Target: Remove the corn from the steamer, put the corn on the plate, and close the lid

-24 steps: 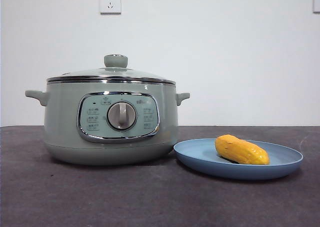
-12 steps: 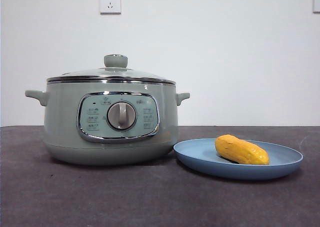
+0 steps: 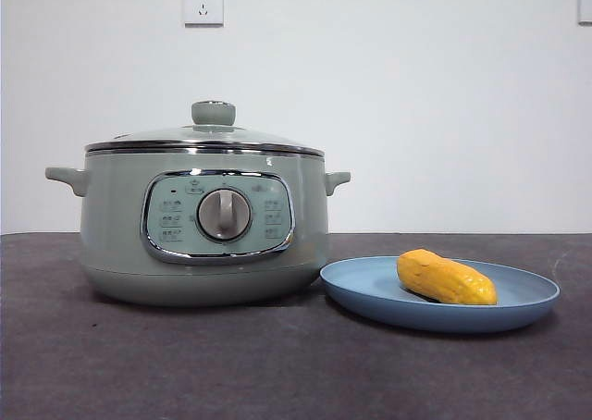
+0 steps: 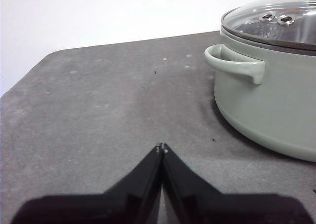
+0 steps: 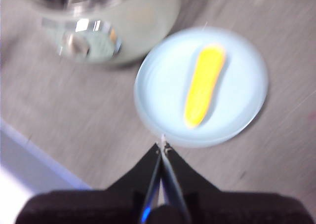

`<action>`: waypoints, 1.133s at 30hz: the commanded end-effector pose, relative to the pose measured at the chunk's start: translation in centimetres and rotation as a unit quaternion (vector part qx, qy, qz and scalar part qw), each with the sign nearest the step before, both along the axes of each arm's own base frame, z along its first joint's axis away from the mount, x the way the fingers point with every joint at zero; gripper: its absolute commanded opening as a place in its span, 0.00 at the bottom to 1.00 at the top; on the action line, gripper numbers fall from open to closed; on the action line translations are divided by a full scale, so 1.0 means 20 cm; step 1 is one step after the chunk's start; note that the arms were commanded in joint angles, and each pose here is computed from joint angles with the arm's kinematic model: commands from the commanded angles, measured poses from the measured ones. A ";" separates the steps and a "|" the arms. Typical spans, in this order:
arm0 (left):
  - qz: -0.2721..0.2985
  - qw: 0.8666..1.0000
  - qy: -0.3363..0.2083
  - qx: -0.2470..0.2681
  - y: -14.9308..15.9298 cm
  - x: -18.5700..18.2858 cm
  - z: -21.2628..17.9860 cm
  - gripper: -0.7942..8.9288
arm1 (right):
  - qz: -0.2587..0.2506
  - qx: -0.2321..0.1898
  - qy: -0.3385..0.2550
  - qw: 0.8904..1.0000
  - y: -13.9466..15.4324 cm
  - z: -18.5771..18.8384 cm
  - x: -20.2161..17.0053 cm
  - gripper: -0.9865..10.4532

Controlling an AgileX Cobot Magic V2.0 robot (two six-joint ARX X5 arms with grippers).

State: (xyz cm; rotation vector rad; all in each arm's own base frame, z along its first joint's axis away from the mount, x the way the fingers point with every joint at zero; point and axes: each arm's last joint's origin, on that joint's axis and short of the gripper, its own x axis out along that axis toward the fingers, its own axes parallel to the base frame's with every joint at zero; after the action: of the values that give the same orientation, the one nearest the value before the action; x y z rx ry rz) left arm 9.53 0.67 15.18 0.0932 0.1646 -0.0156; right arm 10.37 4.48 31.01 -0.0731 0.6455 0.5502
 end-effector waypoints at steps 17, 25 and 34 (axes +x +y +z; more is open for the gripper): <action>0.003 1.000 0.004 -0.003 0.00 0.00 -0.02 0.08 | -0.184 0.044 -0.265 0.946 -0.21 -0.56 -0.02 0.09; 0.003 1.000 0.003 -0.003 0.00 0.00 -0.02 0.08 | -0.208 0.039 -0.279 0.937 -0.21 -0.73 -0.04 0.09; 0.003 1.000 0.003 -0.003 0.00 0.00 -0.02 0.08 | -0.209 0.033 -0.233 0.949 -0.21 -0.81 -0.04 0.09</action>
State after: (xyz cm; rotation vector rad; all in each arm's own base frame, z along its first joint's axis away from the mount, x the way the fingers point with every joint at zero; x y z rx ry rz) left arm 9.53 0.67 15.18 0.0928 0.1642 -0.0156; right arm 9.55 0.24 15.36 -0.0095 0.1490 0.1311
